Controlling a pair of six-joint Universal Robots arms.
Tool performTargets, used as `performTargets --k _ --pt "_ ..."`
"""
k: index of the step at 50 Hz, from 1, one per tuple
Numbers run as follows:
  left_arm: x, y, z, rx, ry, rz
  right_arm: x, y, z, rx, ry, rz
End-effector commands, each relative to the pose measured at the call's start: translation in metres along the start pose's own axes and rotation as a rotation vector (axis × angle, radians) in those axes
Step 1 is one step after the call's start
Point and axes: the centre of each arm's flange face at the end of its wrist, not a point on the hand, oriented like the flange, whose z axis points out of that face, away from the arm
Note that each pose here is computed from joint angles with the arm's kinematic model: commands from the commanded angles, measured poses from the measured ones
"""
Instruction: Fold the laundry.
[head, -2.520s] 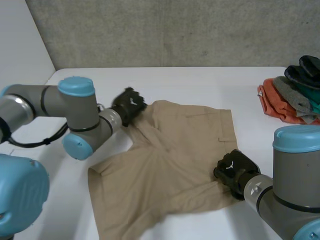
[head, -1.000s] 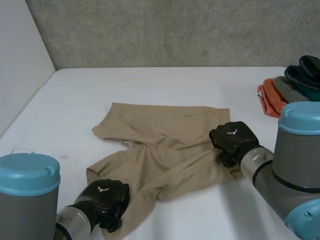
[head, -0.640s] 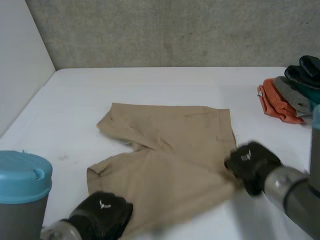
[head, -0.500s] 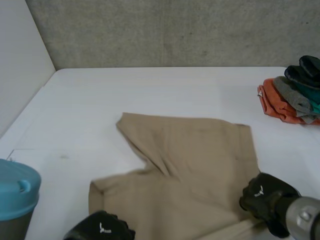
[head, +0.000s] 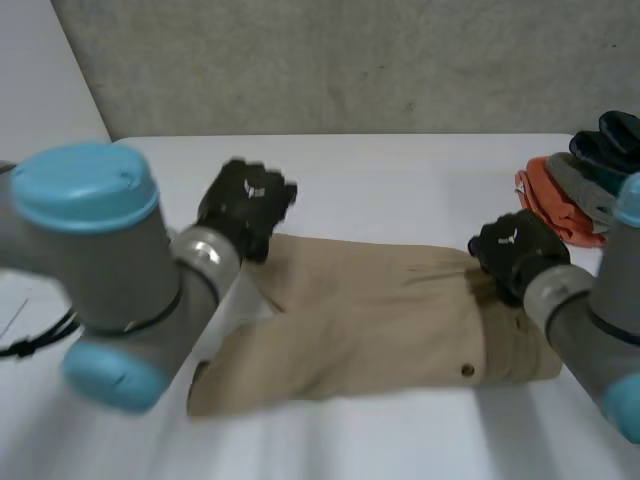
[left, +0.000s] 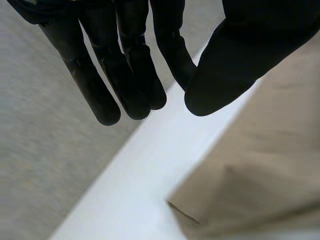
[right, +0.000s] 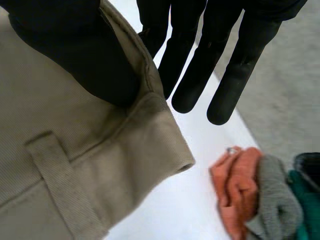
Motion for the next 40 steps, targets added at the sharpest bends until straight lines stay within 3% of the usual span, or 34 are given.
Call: performTargets --k 1,6,13,23,32,40 --pt "-0.012 -0.014 0.034 0.068 -0.054 -0.026 -0.005 0.006 0.046 -0.006 0.080 -0.003" --pt "-0.023 -0.025 0.040 0.095 -0.086 -0.080 0.004 0.000 0.077 0.050 0.176 0.003" --pt "-0.013 -0.013 0.049 0.060 -0.080 -0.077 0.012 -0.013 0.105 0.158 0.266 0.015" --pt "0.035 0.049 0.053 -0.168 0.091 -0.081 -0.002 0.000 0.095 0.128 0.205 0.026" --pt "0.048 0.065 0.033 -0.354 0.246 -0.256 0.000 -0.003 0.077 0.142 0.182 0.028" --pt "0.045 0.059 0.036 -0.334 0.245 -0.270 0.002 -0.001 0.078 0.137 0.182 0.028"
